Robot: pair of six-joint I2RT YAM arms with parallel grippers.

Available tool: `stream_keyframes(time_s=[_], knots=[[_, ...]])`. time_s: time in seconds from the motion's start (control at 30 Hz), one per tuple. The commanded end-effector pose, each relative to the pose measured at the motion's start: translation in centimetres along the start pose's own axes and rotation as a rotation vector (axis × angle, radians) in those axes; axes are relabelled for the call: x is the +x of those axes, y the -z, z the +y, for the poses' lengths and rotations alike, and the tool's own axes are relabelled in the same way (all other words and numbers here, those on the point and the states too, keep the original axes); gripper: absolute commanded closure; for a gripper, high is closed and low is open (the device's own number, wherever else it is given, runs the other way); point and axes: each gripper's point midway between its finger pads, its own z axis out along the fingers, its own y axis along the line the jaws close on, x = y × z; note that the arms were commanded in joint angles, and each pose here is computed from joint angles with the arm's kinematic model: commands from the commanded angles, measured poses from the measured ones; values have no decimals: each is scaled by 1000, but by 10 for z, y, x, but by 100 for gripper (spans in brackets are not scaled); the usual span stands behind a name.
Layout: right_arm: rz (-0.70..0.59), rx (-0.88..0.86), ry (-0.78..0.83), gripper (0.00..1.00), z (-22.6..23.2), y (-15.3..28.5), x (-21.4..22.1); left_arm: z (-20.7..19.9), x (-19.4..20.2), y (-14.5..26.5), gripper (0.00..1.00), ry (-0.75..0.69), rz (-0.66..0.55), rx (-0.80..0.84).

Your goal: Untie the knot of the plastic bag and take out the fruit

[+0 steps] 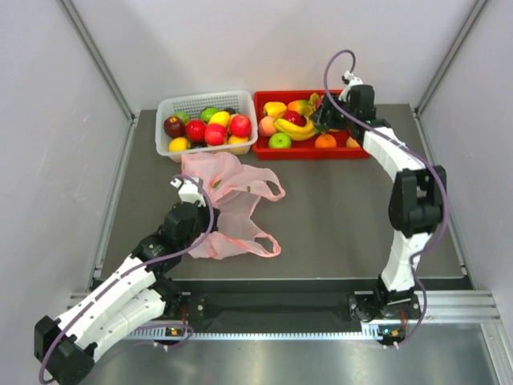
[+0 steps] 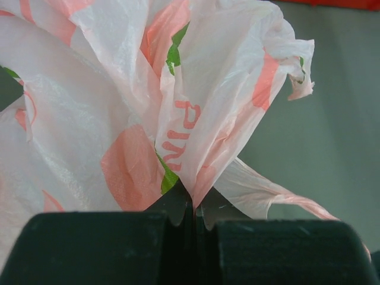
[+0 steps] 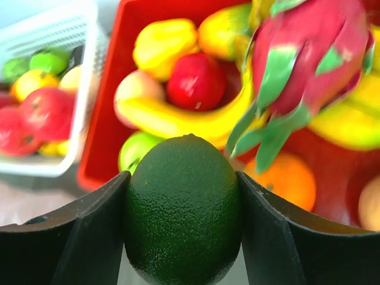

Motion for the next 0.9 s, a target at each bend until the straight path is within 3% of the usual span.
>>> stream_keyframes(time_s=[0.0, 0.03, 0.13, 0.17, 0.23, 0.27, 0.3, 0.43, 0.63, 0.87], knots=[[-62, 29, 56, 86, -1, -29, -30, -36, -21, 5, 100, -48, -37, 176], [-58, 42, 67, 75, -5, -42, -31, -39, -20, 6, 100, -50, -31, 194], [-55, 42, 94, 64, -3, -59, -32, -47, -18, 6, 100, -62, -14, 236], [-67, 39, 117, 48, -1, -70, -38, -51, -19, 7, 100, -67, -16, 259], [-47, 41, 139, 33, 4, -81, -36, -60, -15, 8, 96, -86, 9, 309], [-69, 51, 165, 12, 6, -88, -46, -62, -17, 9, 93, -94, 12, 317], [-51, 60, 175, 1, 8, -91, -42, -69, -11, 11, 91, -109, 44, 362], [-88, 96, 203, 0, 9, -95, -53, -87, -4, 16, 82, -138, 99, 464], [-180, 75, 224, 0, 20, -67, -74, -114, -1, 30, 78, -167, 115, 648], [-321, 84, 175, 0, 38, 28, -93, -154, 15, 74, 78, -236, 204, 997]])
